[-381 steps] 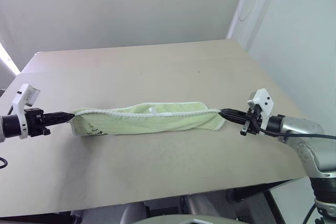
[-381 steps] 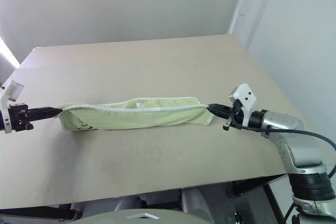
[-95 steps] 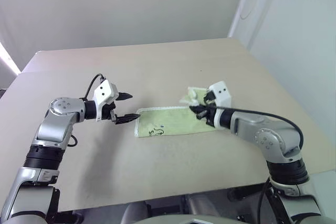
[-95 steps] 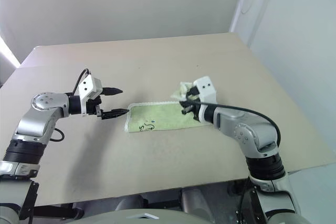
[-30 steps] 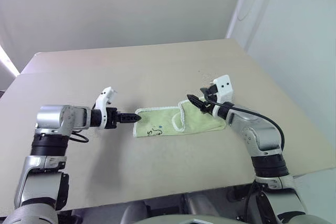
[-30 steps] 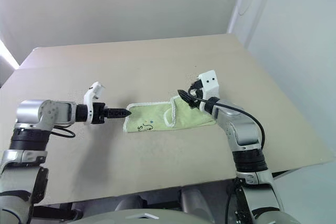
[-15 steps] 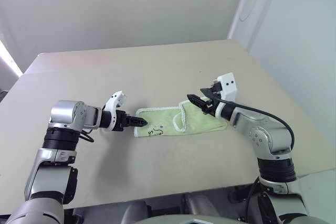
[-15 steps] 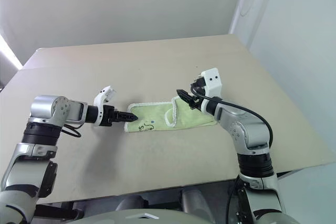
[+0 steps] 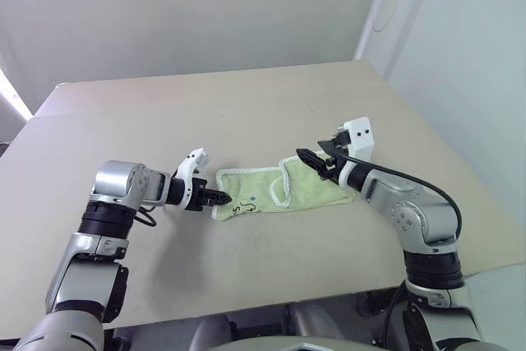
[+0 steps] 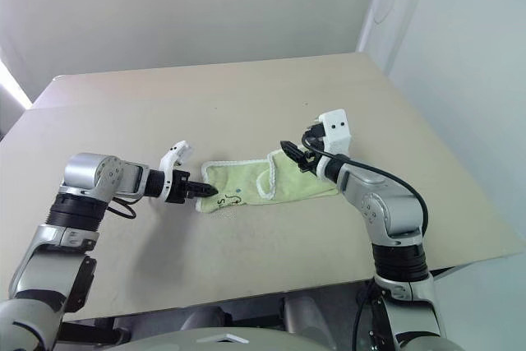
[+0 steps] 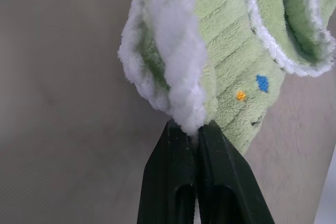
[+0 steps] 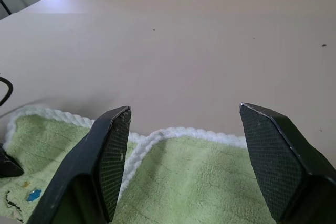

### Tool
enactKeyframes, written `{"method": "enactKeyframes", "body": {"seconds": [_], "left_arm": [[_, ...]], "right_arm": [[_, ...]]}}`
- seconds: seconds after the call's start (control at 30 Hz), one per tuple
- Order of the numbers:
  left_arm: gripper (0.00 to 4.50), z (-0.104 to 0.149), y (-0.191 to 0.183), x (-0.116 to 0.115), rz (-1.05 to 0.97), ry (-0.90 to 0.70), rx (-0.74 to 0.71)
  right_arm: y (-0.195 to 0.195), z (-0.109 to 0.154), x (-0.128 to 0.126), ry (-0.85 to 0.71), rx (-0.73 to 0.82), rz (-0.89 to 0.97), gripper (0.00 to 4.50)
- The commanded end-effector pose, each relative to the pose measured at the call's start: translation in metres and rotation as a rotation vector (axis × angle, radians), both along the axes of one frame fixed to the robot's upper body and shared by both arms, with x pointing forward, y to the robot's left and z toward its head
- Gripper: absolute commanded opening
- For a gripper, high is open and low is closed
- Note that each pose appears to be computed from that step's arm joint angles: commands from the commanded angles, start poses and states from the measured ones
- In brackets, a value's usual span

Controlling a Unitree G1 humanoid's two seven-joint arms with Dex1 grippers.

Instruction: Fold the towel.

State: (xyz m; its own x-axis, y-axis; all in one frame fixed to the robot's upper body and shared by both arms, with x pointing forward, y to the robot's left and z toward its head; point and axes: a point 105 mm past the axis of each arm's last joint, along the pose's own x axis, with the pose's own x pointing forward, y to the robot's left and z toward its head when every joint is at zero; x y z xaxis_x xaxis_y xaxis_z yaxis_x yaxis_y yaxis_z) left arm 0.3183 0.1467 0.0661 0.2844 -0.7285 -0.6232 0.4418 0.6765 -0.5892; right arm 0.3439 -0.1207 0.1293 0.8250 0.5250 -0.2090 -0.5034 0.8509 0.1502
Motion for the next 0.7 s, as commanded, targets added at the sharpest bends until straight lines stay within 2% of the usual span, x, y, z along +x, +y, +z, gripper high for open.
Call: {"method": "enactKeyframes", "body": {"seconds": [0.03,0.27,0.6,0.7], "left_arm": [[0.04,0.019,0.011,0.006,0.003,-0.054,-0.005],[0.04,0.034,0.046,-0.001,0.020,-0.076,0.063],[0.04,0.059,0.111,-0.020,0.087,-0.114,0.160],[0.04,0.074,0.112,-0.022,0.031,-0.156,0.107]], "right_arm": [[0.004,0.021,-0.004,-0.078,0.029,0.022,3.44],[0.020,0.015,-0.032,-0.053,0.015,0.208,3.44],[0.015,0.004,-0.047,0.008,0.016,0.256,3.44],[0.017,0.004,-0.051,0.008,0.024,0.277,3.44]]}}
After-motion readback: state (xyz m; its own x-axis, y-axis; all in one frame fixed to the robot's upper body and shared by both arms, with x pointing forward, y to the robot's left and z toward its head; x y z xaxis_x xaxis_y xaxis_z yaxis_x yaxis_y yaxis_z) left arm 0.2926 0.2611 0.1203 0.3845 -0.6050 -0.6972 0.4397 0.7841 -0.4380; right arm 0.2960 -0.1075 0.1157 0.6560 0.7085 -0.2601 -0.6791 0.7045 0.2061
